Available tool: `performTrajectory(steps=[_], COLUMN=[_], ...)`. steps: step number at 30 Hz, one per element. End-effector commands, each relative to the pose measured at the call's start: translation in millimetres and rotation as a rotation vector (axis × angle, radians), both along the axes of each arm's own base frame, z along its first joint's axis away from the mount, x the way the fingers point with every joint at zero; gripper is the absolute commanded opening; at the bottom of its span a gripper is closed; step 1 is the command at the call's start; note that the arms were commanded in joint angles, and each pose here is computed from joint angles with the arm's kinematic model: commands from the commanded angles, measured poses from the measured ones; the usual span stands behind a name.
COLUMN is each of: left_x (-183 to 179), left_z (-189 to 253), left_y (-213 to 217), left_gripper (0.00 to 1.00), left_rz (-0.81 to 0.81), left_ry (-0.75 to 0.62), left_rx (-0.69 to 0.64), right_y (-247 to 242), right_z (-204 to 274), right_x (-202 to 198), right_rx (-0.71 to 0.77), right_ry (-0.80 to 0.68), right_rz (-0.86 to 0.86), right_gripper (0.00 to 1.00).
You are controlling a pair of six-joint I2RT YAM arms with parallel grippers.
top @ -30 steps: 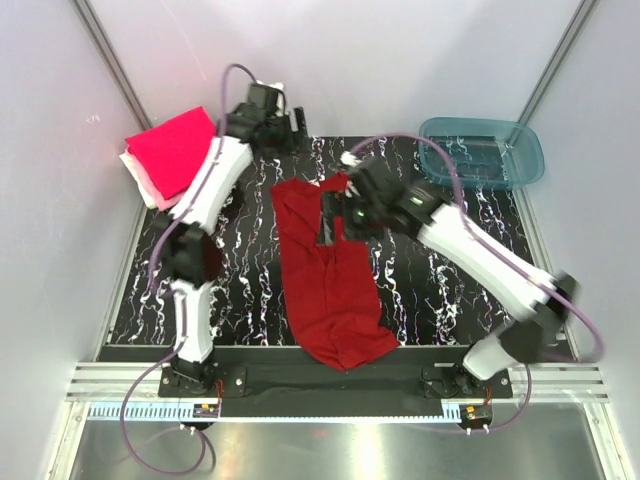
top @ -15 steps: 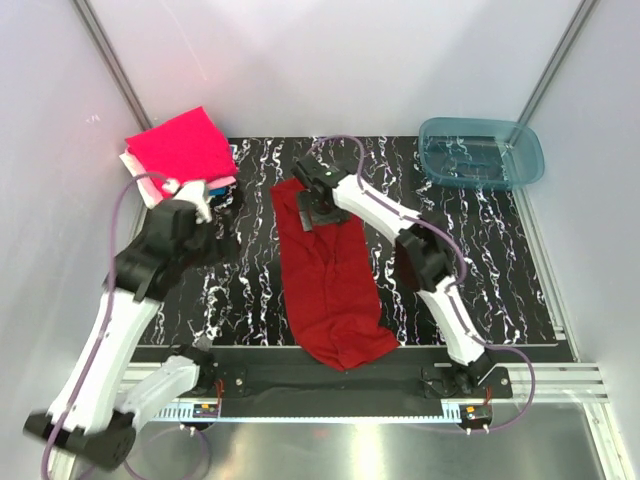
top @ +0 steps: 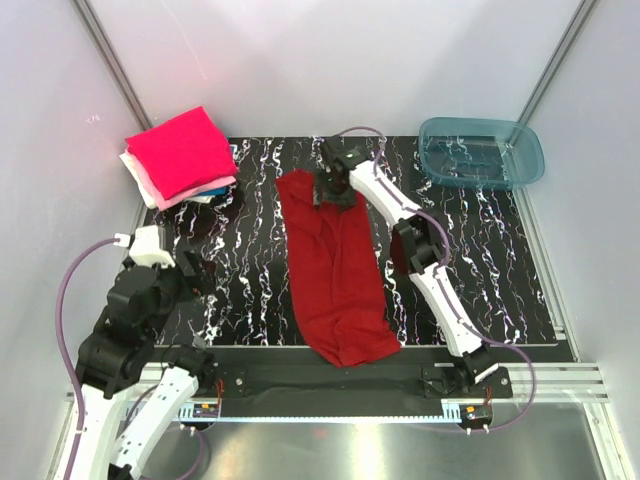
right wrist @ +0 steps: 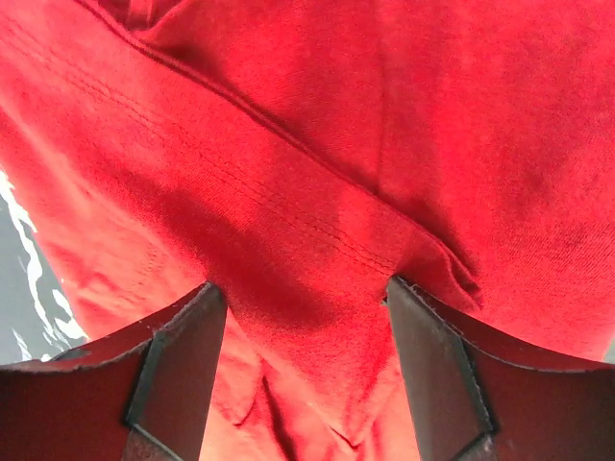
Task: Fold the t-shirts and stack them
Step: Fold the tshirt
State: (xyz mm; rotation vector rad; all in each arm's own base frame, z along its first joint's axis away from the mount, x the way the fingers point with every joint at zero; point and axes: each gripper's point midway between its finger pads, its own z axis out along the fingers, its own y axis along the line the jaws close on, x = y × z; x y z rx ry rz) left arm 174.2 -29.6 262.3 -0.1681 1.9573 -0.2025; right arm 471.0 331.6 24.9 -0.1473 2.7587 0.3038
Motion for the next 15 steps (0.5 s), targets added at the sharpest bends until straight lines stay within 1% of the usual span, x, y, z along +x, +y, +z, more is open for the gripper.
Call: performTrajectory(steps=[1, 3, 4, 6, 8, 12, 15], left_x=[7.1, 8.2, 9.4, 12.3, 14.5, 15.4, 16.7], left_z=[20.7, 19.4, 18.6, 16.9, 16.7, 16.5, 14.5], left_y=[6.2, 6.4, 6.5, 4.4, 3.4, 7.8, 8.0], left_gripper=[0.94, 0.94, 0.94, 0.93, 0.93, 0.92, 0.92], left_rz=[0.052, 0.053, 0.055, 0.041, 0.035, 0.060, 0.063], left_ry=[-0.118, -0.118, -0.115, -0.106, -0.105, -0.106, -0.099], left_rx=[-0.037, -0.038, -0.038, -0.039, -0.042, -0.044, -0.042], right_y=[-31.0, -35.5, -46.6, -51.5, -51.5, -39.9, -47.6], right_z=[-12.1, -17.0, -18.9, -22.8, -23.8, -14.8, -12.4], right_x=[46.5, 66.7, 78.5, 98.6, 116.7, 135.6, 141.5], right_rx=[0.114, 0.134, 0.141, 0.183, 0.241, 0.320, 0.291], right_ry=[0.003, -0.040, -0.056, -0.098, -0.138, -0.206, -0.235], right_rz=[-0.129, -0.168, -0.204, -0.260, -0.279, -0.270, -0.312], right_gripper=[0.74, 0.74, 0.74, 0.73, 0.73, 0.73, 0.75])
